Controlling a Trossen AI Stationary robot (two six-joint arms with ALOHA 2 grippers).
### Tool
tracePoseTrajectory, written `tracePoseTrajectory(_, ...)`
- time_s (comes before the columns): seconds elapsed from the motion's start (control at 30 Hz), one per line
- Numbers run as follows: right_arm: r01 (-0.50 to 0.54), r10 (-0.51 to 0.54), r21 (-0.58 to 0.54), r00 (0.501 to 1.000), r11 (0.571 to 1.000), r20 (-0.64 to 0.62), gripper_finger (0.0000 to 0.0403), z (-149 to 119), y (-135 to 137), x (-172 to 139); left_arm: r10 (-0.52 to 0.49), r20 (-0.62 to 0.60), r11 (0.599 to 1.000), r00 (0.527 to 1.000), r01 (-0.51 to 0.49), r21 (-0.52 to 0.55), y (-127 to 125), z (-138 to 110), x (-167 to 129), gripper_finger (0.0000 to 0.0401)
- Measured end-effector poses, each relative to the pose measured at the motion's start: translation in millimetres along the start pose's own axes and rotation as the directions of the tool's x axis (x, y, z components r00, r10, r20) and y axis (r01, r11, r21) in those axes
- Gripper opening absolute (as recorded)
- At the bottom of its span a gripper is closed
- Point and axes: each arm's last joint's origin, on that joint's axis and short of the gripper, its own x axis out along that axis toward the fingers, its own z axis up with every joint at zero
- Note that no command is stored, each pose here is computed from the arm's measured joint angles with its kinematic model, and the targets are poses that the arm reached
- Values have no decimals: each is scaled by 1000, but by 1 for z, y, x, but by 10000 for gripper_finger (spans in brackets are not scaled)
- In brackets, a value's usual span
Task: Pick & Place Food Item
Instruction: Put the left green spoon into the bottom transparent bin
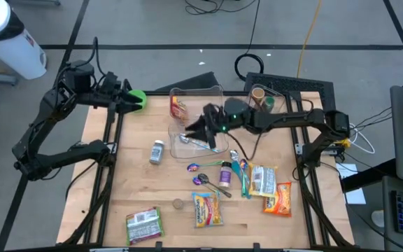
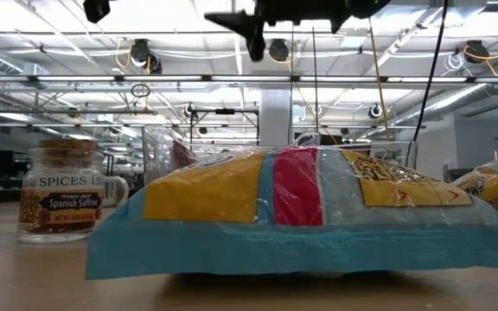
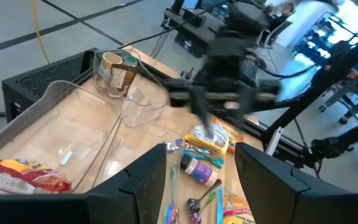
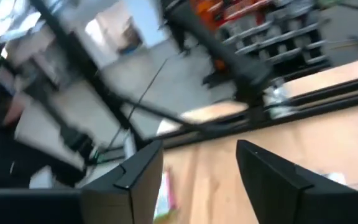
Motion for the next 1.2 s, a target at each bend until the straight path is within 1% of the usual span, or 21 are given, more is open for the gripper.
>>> tracePoseTrajectory(0.1, -55, 51, -76, 997, 996, -54, 205, -14, 22, 9, 21, 2, 1000, 1000, -21, -1, 1, 0, 0, 200)
tracePoseTrajectory(0.17, -56, 40, -114, 990, 992, -132, 207, -25, 34, 12, 26, -2, 1000, 1000, -26, -6, 2, 1, 2, 200)
tracePoseTrajectory(0.23, -50, 8, -167, 970, 985, -242, 206, -34, 42, 14, 30, -6, 999, 1000, -30, -12, 4, 1, 3, 200)
tracePoseTrajectory(0.3, -26, -57, -224, 933, 974, -356, 203, -43, 47, 12, 30, -13, 999, 999, -31, -22, 6, 1, 5, 200)
tracePoseTrajectory(0.33, -15, -91, -258, 915, 966, -394, 202, -47, 50, 11, 29, -16, 999, 999, -29, -25, 7, 2, 6, 200)
tracePoseTrajectory(0.43, -2, -163, -341, 876, 940, -454, 200, -55, 59, 9, 16, -36, 999, 999, -17, -28, 9, 2, 12, 200)
tracePoseTrajectory(0.5, 16, -200, -360, 854, 933, -480, 200, -62, 63, 9, 4, -55, 1000, 998, -6, -26, 10, 2, 17, 200)
tracePoseTrajectory(0.6, 39, -236, -359, 819, 932, -523, 201, -75, 60, 14, -19, -87, 999, 996, 17, -28, 13, 3, 27, 200)
tracePoseTrajectory(0.67, 42, -251, -357, 787, 933, -563, 199, -86, 57, 18, -37, -111, 999, 993, 33, -34, 13, 3, 33, 200)
tracePoseTrajectory(0.73, 46, -259, -355, 771, 934, -582, 196, -96, 53, 24, -60, -134, 998, 989, 56, -33, 13, 2, 40, 200)
tracePoseTrajectory(0.9, 59, -279, -340, 710, 938, -646, 192, -122, 41, 37, -128, -159, 991, 979, 130, 6, 5, 3, 54, 200)
tracePoseTrajectory(0.93, 72, -297, -349, 699, 934, -650, 192, -127, 38, 39, -134, -160, 990, 978, 138, 15, 3, 3, 56, 200)
tracePoseTrajectory(1.03, 119, -367, -385, 643, 915, -672, 192, -138, 30, 40, -133, -178, 990, 975, 140, 27, -3, 0, 60, 200)
tracePoseTrajectory(1.13, 174, -419, -404, 618, 898, -665, 189, -145, 23, 42, -130, -191, 989, 973, 140, 39, -8, -2, 64, 200)
tracePoseTrajectory(1.17, 182, -427, -406, 603, 896, -674, 188, -147, 21, 42, -133, -196, 989, 972, 143, 38, -10, -2, 65, 200)
tracePoseTrajectory(1.2, 185, -428, -404, 601, 896, -675, 187, -149, 18, 43, -137, -201, 988, 970, 148, 39, -12, -3, 66, 200)
